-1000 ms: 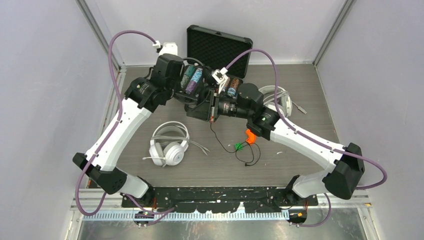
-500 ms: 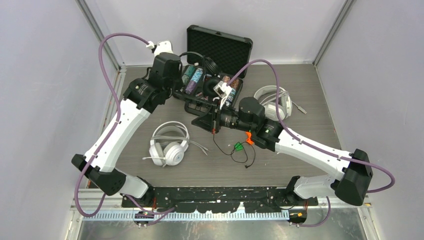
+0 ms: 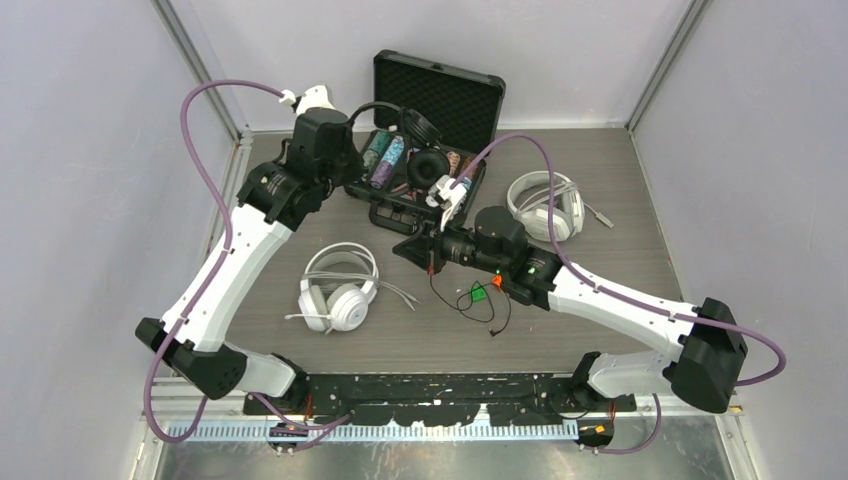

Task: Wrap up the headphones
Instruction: Wrap the headphones cable around the headphones.

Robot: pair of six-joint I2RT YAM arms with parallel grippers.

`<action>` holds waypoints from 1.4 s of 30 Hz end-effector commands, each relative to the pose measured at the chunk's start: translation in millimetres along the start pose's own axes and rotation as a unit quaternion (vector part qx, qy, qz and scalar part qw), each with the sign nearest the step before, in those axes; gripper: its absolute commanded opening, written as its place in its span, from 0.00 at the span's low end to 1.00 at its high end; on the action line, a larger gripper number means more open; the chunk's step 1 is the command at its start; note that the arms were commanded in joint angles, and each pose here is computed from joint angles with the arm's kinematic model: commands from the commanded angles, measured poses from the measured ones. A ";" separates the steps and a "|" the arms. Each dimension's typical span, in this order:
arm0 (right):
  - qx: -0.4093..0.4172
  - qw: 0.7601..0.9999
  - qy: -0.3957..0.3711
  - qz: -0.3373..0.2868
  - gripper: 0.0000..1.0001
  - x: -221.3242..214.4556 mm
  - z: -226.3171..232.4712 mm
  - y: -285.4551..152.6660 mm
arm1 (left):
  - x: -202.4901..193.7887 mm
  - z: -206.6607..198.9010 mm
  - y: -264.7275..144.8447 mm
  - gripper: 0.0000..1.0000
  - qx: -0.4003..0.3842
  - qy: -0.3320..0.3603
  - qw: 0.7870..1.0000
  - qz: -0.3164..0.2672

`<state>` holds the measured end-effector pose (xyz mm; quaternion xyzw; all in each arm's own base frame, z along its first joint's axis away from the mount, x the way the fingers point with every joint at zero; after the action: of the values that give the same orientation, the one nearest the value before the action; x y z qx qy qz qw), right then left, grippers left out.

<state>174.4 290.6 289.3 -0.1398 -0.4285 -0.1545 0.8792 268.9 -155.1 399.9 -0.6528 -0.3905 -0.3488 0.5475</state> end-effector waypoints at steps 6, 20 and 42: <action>-0.012 0.997 -0.031 -0.065 0.02 14.3 0.4 -4.8 | 29.6 -12.6 -22.9 0.00 -0.079 -0.086 0.991 -0.065; 0.002 0.995 -0.071 -0.067 0.11 -20.6 -25.2 -3.8 | 34.7 -12.5 -41.8 0.00 -0.110 -0.092 0.988 -0.060; -0.026 0.997 -0.062 -0.034 0.05 -93.2 -81.2 5.3 | 36.9 -13.0 -54.2 0.00 -0.136 -0.090 0.985 -0.054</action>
<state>173.4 274.3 160.9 -0.1869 -0.4579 -0.1607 0.8542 247.9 -161.4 424.9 -0.7199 -0.3919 -0.3451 0.4573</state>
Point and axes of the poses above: each gripper's point midway between its finger pads, its own y axis out along the fingers, its own z axis along the line the jaws close on, x = y × z, the point moved 9 cm from there along -y, back along the fingers, and after that the axes turned 13 degrees about y, right-handed, at the moved point
